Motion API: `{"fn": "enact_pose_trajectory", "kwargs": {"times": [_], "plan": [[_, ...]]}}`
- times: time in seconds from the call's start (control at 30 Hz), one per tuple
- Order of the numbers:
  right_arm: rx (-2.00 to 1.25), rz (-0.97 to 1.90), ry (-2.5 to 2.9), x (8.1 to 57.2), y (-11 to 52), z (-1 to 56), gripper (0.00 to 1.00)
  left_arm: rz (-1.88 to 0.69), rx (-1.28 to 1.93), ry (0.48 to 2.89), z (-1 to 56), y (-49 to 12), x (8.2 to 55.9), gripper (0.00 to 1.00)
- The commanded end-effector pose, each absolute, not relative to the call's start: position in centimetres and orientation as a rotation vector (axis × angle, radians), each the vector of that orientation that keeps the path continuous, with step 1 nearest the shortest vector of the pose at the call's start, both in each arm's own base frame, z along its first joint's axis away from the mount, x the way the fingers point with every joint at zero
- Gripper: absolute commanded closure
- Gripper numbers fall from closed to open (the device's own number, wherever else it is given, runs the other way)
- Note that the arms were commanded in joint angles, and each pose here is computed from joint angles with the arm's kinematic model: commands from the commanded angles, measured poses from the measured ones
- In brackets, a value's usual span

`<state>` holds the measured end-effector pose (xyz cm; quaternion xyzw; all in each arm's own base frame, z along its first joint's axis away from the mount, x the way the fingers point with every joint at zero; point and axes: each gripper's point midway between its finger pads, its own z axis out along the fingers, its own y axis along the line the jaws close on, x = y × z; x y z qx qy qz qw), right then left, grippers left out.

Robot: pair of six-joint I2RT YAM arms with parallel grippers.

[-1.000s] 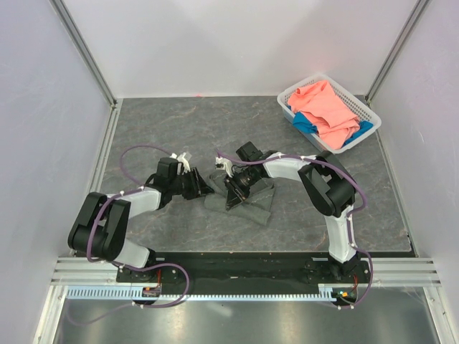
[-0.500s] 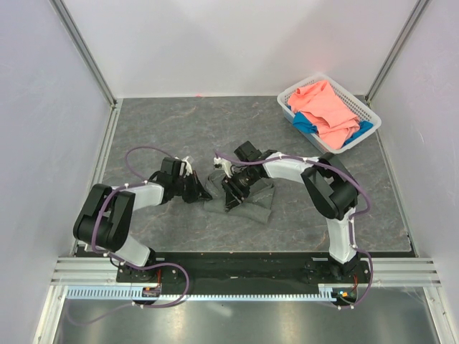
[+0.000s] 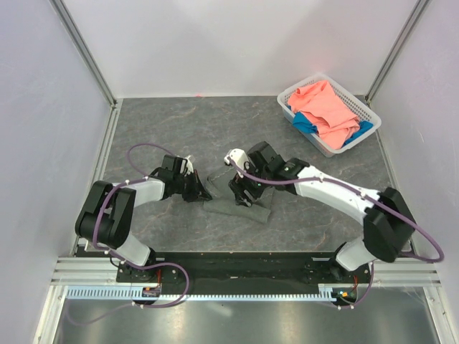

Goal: Fold the napkin, place the utensils inside, and roll it up
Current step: Roll the napkin with the utensil

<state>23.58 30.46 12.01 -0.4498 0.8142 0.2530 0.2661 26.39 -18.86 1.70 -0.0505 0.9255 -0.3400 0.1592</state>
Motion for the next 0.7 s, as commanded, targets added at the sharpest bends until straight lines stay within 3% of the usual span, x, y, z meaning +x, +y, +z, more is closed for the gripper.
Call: {"fn": "enact_pose_trajectory", "kwargs": {"times": [0.0,0.17,0.67], "plan": [[-1.135,0.528,2.35,20.9,27.5,9.8,0.24,-0.89,-0.119,2.712,0.2,-17.8,25.6,0.98],[-1.1,0.468,2.368,18.6,27.0,9.2,0.24,-0.891,-0.118,2.715,0.2,-17.8,25.5,0.98],[-1.169,0.436,2.275,19.9,28.9,8.4,0.23,-0.887,-0.116,2.722,0.1,-17.7,25.6,0.98]]}}
